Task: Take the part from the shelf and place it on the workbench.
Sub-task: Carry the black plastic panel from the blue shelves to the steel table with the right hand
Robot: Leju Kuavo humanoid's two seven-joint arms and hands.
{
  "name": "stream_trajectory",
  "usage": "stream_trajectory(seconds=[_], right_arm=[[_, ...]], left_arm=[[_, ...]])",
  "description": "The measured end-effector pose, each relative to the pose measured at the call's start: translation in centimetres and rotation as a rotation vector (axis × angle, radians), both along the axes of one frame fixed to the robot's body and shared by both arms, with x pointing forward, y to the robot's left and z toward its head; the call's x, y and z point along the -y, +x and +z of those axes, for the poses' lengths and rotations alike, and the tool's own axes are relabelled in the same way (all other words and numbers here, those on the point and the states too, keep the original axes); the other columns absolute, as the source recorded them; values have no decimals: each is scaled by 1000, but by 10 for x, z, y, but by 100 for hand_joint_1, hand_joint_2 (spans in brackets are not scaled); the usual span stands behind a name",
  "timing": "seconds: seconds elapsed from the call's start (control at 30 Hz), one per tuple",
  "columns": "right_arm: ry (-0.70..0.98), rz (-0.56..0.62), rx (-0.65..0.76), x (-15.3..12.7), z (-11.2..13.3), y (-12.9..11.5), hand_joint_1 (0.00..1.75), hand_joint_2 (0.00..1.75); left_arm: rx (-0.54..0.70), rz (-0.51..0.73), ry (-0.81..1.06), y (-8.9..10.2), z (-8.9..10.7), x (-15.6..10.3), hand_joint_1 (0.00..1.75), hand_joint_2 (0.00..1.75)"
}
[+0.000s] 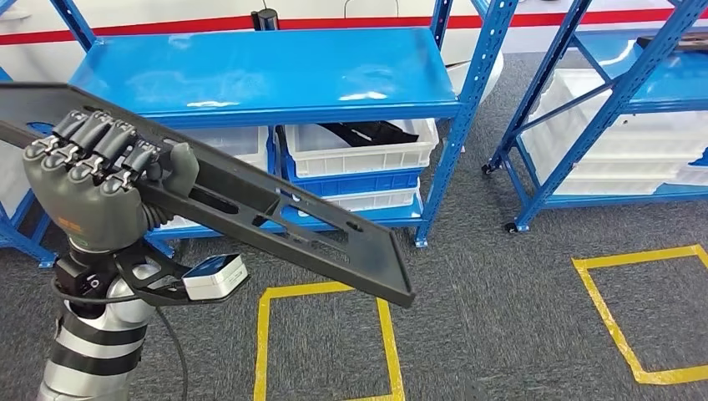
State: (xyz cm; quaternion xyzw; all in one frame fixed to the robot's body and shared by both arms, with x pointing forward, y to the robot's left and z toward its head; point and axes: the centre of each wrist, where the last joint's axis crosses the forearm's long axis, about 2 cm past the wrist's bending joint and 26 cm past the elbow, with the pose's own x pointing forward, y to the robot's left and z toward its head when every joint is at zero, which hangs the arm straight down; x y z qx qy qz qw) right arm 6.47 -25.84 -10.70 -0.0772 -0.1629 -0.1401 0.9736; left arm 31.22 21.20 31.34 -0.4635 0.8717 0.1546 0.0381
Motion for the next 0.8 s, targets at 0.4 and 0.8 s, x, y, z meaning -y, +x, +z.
stream_trajectory(seconds=[0.4, 0.8], right_arm=[[3, -8, 4, -1, 0, 0, 0, 0], [9, -17, 3, -4, 0, -1, 0, 0]], left_arm=[[-4, 9, 11, 2, 0, 0, 175, 175], [-3, 14, 19, 3, 2, 4, 175, 175]])
